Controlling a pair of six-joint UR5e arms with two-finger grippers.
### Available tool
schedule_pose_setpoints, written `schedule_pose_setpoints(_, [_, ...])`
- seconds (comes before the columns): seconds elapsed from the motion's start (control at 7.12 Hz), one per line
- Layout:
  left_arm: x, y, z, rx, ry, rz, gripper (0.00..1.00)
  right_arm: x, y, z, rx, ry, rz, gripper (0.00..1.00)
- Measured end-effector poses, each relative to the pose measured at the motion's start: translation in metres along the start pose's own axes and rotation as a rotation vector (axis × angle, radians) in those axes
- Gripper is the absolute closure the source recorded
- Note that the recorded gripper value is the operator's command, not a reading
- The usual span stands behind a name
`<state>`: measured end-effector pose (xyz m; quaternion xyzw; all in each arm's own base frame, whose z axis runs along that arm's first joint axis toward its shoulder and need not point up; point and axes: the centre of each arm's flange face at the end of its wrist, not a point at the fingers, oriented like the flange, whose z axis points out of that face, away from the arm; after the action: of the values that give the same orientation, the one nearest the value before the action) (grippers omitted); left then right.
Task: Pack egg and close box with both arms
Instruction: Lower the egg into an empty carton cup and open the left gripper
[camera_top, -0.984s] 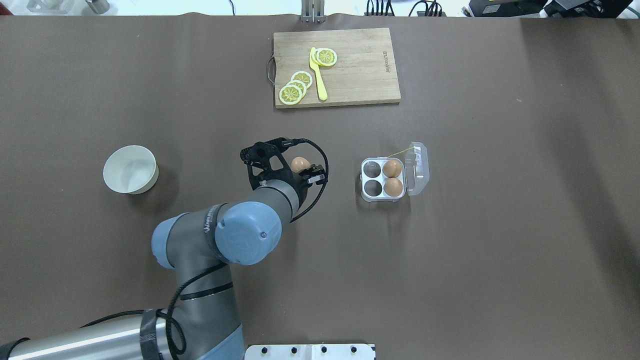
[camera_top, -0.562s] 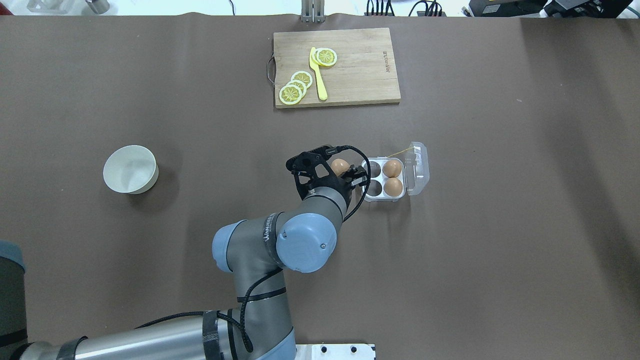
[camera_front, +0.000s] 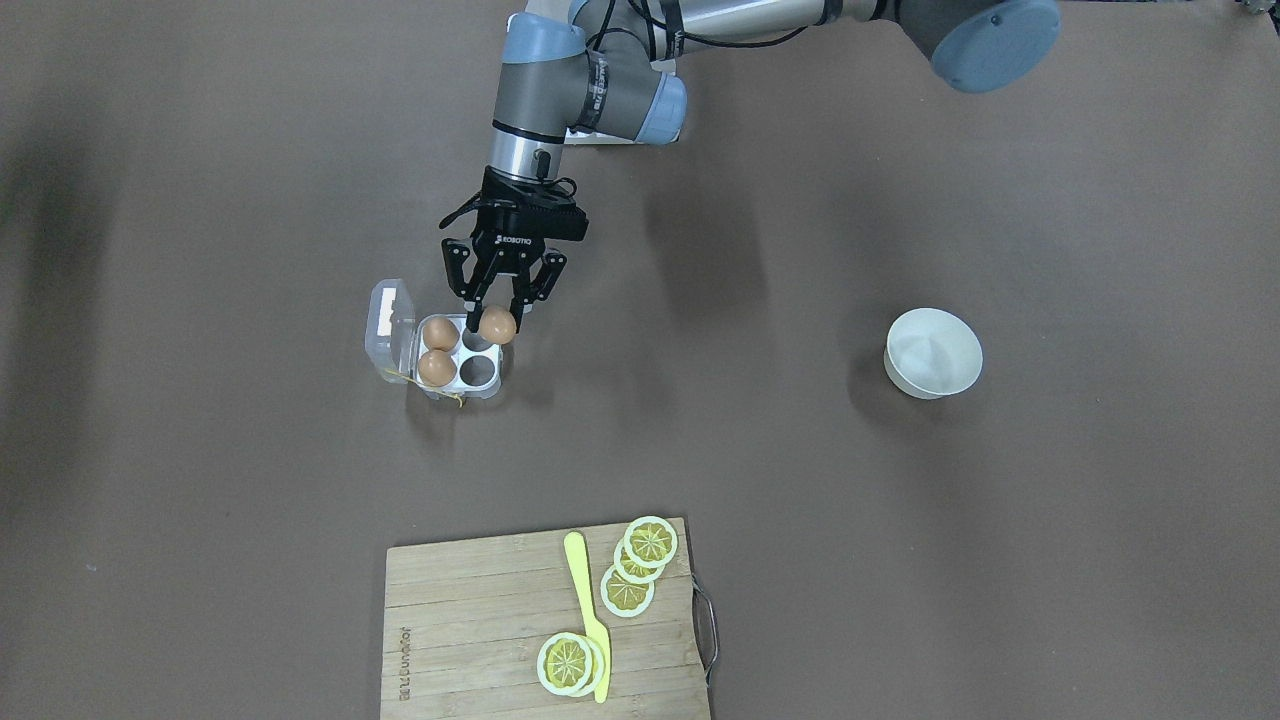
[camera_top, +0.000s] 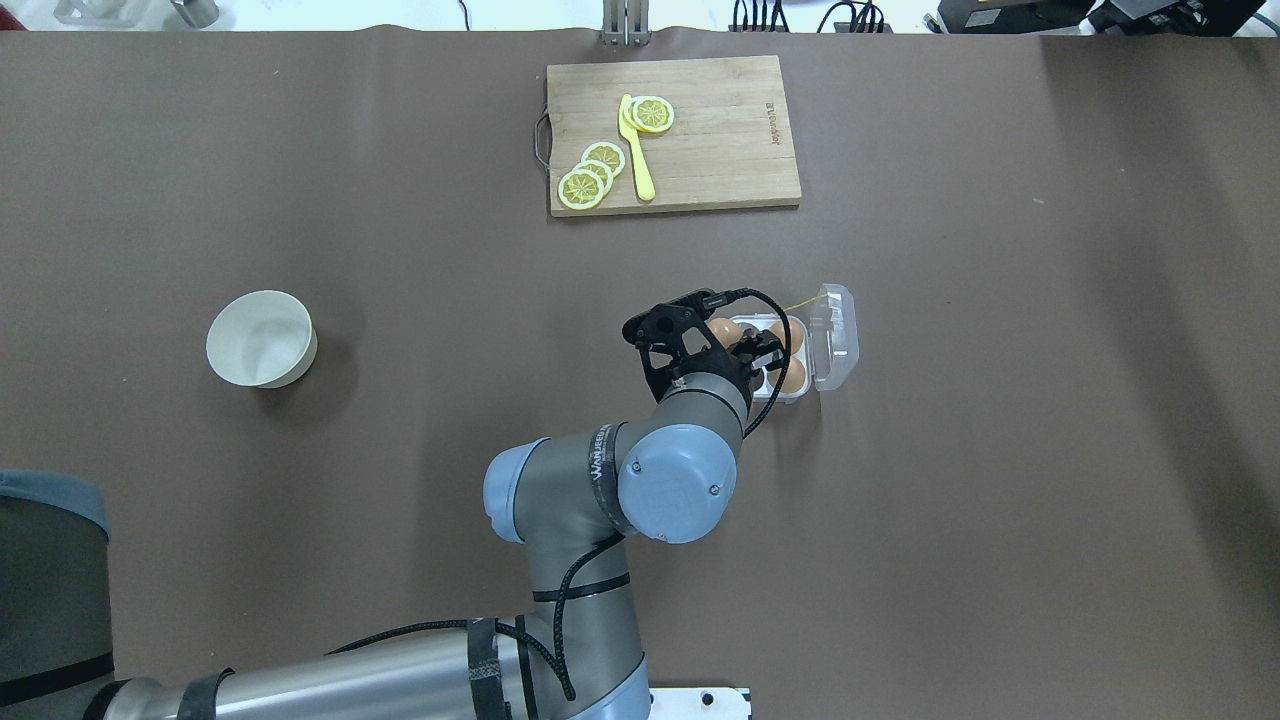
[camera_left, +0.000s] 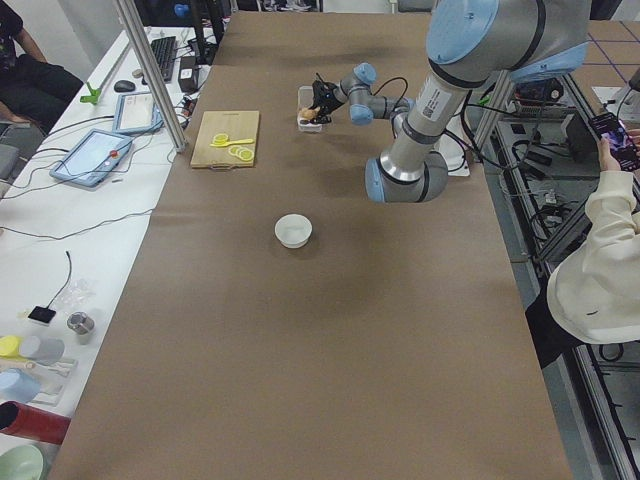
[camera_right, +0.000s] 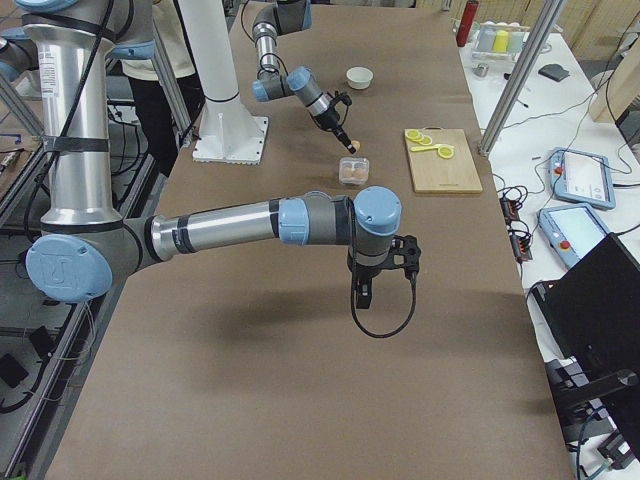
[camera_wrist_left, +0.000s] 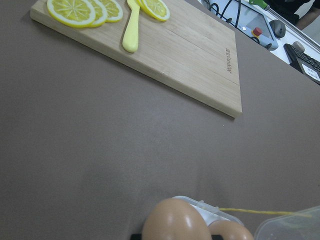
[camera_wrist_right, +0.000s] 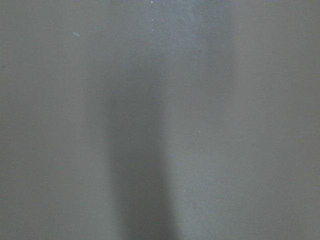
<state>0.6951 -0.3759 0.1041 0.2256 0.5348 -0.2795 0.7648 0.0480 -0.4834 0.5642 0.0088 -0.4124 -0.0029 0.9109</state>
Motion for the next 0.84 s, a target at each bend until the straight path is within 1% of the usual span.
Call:
schedule_pose_setpoints(0.56, [0.0068,0.0046,0.0059,-0.001,0.0,0.003,1.0,0.0,0.0006,0.0001,-0.001,-0.001,0.003,0.0])
schedule_pose_setpoints(0.7, [0.0093,0.0058,0.0076,-0.001,-0.002,0.004,0.71,-0.0002,0.0006,-0.0001,-0.001,-0.001,0.002,0.0])
schedule_pose_setpoints(0.84, [0.0107,0.0065,0.009,0.0,-0.004,0.005,0.25,-0.0003,0.0006,-0.0002,-0.001,-0.001,0.002,0.0])
